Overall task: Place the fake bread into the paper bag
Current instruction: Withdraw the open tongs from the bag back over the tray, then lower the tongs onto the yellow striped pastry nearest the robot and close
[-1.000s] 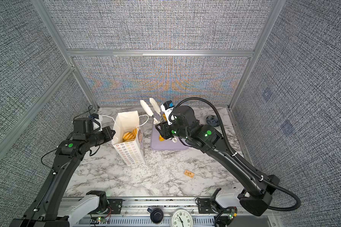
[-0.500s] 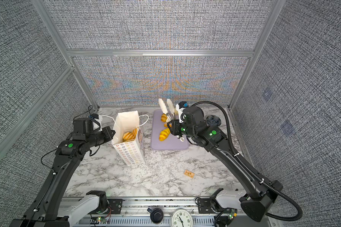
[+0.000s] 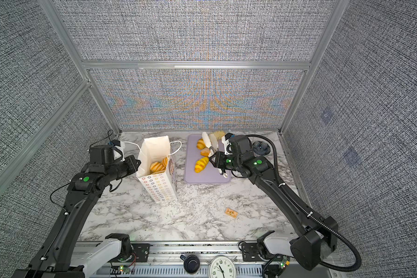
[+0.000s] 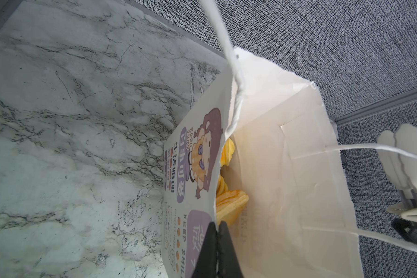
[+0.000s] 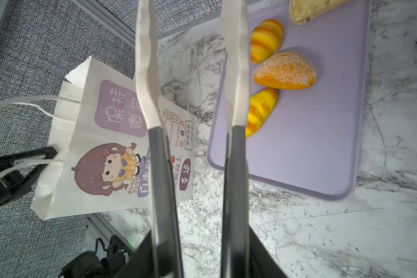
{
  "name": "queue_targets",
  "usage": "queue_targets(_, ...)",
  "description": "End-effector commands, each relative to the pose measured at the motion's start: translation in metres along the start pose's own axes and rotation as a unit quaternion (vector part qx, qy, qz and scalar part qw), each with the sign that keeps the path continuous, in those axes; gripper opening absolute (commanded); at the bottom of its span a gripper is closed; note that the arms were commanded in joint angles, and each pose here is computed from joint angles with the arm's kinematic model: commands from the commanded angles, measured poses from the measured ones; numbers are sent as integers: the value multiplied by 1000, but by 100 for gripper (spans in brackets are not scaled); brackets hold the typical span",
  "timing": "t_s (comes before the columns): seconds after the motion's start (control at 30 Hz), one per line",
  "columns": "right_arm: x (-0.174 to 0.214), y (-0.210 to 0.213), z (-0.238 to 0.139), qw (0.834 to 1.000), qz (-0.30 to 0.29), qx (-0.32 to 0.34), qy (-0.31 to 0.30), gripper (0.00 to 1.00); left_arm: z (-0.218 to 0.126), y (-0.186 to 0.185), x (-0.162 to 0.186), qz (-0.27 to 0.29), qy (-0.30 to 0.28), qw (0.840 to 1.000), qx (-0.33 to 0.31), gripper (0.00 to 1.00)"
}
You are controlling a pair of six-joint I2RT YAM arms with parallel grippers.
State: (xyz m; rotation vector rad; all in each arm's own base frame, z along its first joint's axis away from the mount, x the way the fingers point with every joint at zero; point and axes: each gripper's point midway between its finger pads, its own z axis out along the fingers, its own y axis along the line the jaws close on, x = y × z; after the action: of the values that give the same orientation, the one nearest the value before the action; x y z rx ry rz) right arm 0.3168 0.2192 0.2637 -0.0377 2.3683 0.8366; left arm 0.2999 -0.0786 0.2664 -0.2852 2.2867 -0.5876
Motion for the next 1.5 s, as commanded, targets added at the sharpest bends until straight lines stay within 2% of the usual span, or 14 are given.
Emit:
queue_targets(0.0, -4, 5, 5, 999, 12, -29, -6, 45, 0, 0, -2, 0, -5, 1000, 1, 2)
queue_targets(0.37, 18, -22, 29, 998, 56, -25, 35, 45, 2, -1, -3, -1, -5, 1000, 3, 2)
queue_targets(1.0, 50, -46, 58, 991, 88, -15, 99, 45, 6, -1, -2, -4, -3, 1000, 8, 2)
queue_targets(1.43, 70, -49, 82, 979, 146, -44, 134, 45, 6, 0, 0, -4, -3, 1000, 7, 2)
queue_targets(1.47, 81, -56, 84, 977, 154, -37, 145, 45, 6, 0, 0, -4, -4, 1000, 7, 2)
